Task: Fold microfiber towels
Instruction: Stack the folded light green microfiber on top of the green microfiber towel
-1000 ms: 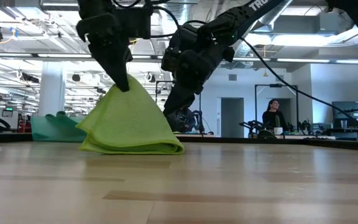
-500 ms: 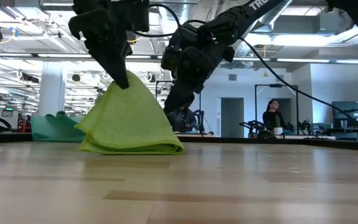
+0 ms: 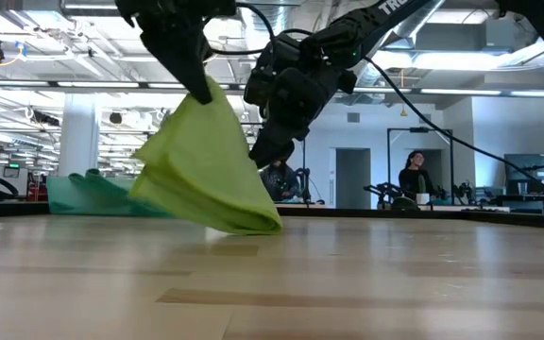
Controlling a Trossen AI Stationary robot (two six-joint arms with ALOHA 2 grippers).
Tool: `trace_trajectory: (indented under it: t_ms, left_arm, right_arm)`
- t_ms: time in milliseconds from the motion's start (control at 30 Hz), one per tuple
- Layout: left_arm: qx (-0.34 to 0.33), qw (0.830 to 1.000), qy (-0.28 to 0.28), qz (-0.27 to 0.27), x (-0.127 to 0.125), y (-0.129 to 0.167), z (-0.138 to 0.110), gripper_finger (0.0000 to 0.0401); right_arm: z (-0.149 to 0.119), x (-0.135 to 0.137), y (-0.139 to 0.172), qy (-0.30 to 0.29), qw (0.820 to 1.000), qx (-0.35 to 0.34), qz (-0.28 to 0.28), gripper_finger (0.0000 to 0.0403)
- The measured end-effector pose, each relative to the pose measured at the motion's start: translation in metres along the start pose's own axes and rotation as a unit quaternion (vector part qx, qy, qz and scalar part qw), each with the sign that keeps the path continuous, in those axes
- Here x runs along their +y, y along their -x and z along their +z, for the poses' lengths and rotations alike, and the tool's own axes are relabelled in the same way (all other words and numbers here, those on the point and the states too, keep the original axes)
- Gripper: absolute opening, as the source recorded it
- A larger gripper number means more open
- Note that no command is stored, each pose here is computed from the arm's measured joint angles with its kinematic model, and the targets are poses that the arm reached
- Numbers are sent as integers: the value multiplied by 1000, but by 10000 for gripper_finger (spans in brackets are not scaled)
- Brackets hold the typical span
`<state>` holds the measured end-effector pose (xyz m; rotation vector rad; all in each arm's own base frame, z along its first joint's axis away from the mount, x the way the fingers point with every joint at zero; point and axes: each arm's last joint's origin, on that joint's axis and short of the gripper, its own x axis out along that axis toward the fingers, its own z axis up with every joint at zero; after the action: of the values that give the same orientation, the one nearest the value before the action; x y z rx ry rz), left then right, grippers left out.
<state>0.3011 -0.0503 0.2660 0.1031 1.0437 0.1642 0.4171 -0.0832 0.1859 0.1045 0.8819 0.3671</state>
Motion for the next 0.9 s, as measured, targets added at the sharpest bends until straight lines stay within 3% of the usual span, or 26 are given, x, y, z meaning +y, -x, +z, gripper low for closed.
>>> trace_trajectory:
  t_ms: [233, 333, 667, 900]
  left_arm:
    - [16, 1000, 14, 15, 1, 0, -4, 0]
    - [20, 999, 19, 16, 1, 0, -4, 0]
    - [93, 991, 84, 38, 4, 2, -19, 0]
    - [106, 970, 203, 87, 8, 3, -25, 0]
  right_arm:
    - [4, 11, -2, 22, 995, -28, 93, 229]
    - [5, 18, -6, 41, 994, -26, 99, 200]
    - [8, 20, -6, 42, 994, -31, 95, 17]
    - [25, 6, 12, 22, 996, -64, 59, 19]
